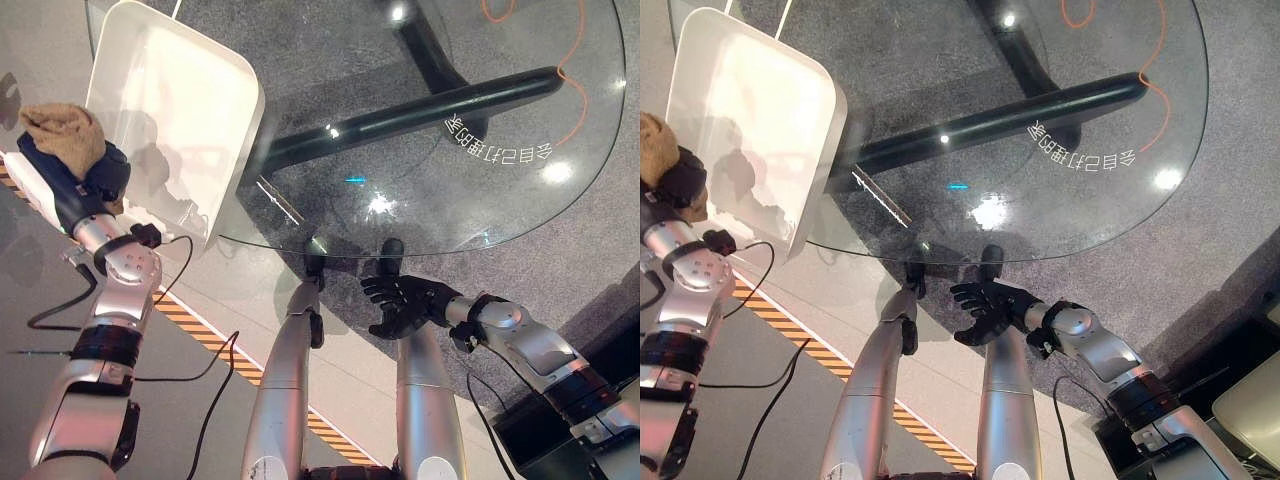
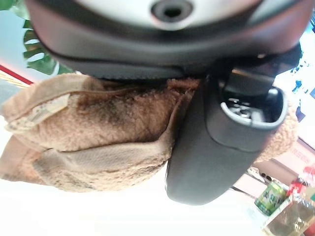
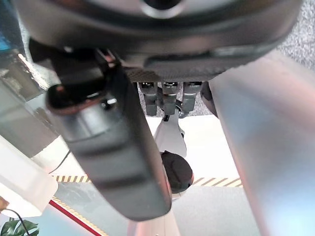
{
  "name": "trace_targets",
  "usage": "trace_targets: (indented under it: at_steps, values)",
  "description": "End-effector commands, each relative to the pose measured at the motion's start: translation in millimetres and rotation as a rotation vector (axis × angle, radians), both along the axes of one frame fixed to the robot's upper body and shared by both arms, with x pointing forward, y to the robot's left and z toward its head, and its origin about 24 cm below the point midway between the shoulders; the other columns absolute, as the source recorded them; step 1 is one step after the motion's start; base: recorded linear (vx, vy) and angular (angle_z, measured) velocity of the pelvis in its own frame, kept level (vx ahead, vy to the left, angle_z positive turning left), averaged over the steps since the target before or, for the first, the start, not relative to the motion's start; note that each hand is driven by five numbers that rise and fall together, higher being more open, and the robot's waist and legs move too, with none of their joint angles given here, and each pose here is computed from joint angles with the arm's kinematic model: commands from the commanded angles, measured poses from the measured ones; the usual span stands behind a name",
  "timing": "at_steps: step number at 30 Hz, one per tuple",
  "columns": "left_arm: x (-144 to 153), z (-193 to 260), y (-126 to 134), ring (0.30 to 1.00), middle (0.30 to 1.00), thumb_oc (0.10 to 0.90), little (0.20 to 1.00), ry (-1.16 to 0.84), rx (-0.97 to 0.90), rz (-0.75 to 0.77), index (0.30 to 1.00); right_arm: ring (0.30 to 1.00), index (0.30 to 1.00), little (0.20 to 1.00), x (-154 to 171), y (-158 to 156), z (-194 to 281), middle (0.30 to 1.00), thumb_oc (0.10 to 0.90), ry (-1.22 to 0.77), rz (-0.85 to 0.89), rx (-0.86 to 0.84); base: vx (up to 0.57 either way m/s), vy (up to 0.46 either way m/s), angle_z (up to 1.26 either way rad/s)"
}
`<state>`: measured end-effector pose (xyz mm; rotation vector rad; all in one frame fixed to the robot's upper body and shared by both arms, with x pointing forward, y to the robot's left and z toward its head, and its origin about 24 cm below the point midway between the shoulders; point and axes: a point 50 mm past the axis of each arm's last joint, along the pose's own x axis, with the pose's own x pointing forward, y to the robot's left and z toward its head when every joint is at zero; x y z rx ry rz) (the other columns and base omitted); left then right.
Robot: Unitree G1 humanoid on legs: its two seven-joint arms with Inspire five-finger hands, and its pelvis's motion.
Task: Wipe the table with a cloth and put it in the basket.
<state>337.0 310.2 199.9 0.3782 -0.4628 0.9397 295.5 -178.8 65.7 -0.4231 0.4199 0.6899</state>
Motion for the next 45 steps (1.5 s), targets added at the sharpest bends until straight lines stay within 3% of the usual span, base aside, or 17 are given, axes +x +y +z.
trace_targets:
  at_steps: [1,20,21,22,23,24,26,27,34,45]
  values:
    - [-22.9,50.6,37.6,0.300,0.300,0.100,0.200,-0.164,0.070,0.171,0.300,0.900,0.900,0.900,-18.0,19.2,-16.1,0.900,0.800,0.106,0.104,0.093,0.02,0.039,0.01]
    - [14.4,57.1,14.5,0.300,0.300,0.100,0.200,0.063,0.148,0.081,0.300,0.900,0.900,0.900,-4.4,18.7,-7.2,0.900,0.800,0.105,0.084,0.097,0.01,0.016,-0.01]
    - [14.8,56.5,14.6,0.347,0.347,0.155,0.255,0.068,0.145,0.082,0.347,0.900,0.900,0.900,-4.0,18.6,-7.0,0.900,0.800,0.105,0.083,0.097,0.01,0.009,-0.05]
    - [16.6,53.1,17.2,0.554,0.554,0.396,0.496,0.098,0.116,0.077,0.554,0.900,0.900,0.900,-2.2,17.9,-5.6,0.900,0.800,0.101,0.081,0.098,0.01,0.006,-0.07]
    - [17.1,52.9,17.8,0.596,0.596,0.446,0.546,0.099,0.109,0.074,0.596,0.900,0.900,0.900,-0.9,17.8,-4.2,0.900,0.800,0.097,0.080,0.100,0.01,0.005,-0.08]
    - [17.1,53.1,18.3,0.596,0.596,0.446,0.546,0.101,0.109,0.077,0.596,0.900,0.900,0.900,-0.7,17.6,-4.1,0.900,0.800,0.096,0.080,0.101,0.01,0.000,-0.08]
    - [17.4,54.1,20.1,0.832,0.832,0.720,0.820,0.108,0.099,0.084,0.832,0.900,0.900,0.900,-0.2,16.8,-3.6,0.900,0.800,0.092,0.079,0.101,0.01,-0.005,-0.08]
    - [17.6,53.9,20.2,0.900,0.900,0.800,0.900,0.107,0.094,0.087,0.900,0.900,0.900,0.900,-0.1,16.9,-3.5,0.900,0.800,0.090,0.079,0.100,0.00,-0.004,-0.07]
    - [15.8,55.3,25.4,0.900,0.900,0.800,0.900,0.091,0.058,0.096,0.900,0.900,0.900,0.900,-0.3,19.0,-3.2,0.900,0.800,0.083,0.078,0.111,-0.01,-0.005,-0.04]
    - [18.9,57.9,11.4,0.900,0.900,0.800,0.900,0.034,0.043,-0.013,0.900,0.900,0.900,0.900,-4.1,26.0,-7.7,0.900,0.800,0.079,0.074,0.138,-0.01,-0.030,0.01]
